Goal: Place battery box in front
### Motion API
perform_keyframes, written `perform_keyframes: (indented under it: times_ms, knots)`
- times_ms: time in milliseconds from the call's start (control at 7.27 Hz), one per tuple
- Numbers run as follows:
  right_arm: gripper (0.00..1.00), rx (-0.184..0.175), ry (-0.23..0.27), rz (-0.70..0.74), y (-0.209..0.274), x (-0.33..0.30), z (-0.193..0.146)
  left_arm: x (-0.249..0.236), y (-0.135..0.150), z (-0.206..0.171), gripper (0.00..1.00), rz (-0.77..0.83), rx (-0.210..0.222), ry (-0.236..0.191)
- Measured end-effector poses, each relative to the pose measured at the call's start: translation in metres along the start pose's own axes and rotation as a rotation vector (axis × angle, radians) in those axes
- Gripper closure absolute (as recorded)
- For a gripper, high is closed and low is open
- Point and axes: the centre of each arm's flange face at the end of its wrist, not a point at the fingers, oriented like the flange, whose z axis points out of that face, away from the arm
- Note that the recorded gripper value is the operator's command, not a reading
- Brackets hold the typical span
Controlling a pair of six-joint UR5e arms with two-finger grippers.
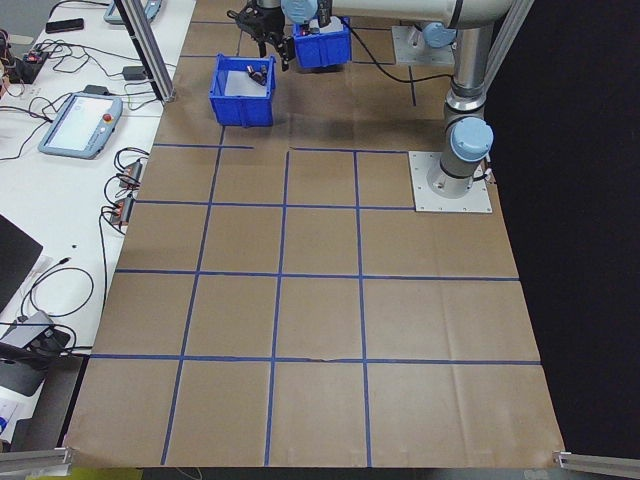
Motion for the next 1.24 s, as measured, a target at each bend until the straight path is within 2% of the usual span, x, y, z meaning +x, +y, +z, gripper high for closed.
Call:
perform_keyframes:
  times_ms: [275,413,688,826,1239]
  knots:
    - [0.94,0.01,0.04,0.019,-0.061,-0.025,-0.005,-0.041,-0.006,-0.026,0.01,0.465,0.03,0.011]
    - [0.94,0.022,0.066,0.036,-0.092,-0.035,-0.002,-0.057,0.005,-0.032,0.01,0.649,0.034,0.012]
    - [0.94,0.048,0.125,0.037,-0.159,-0.051,0.019,-0.095,0.04,-0.044,0.01,0.783,0.056,0.02]
    - [0.94,0.042,0.14,0.036,-0.179,-0.056,0.031,-0.107,0.053,-0.045,0.01,0.801,0.062,0.021]
    - [0.91,0.026,0.147,0.039,-0.191,-0.059,0.045,-0.117,0.065,-0.034,0.01,0.865,0.048,0.013]
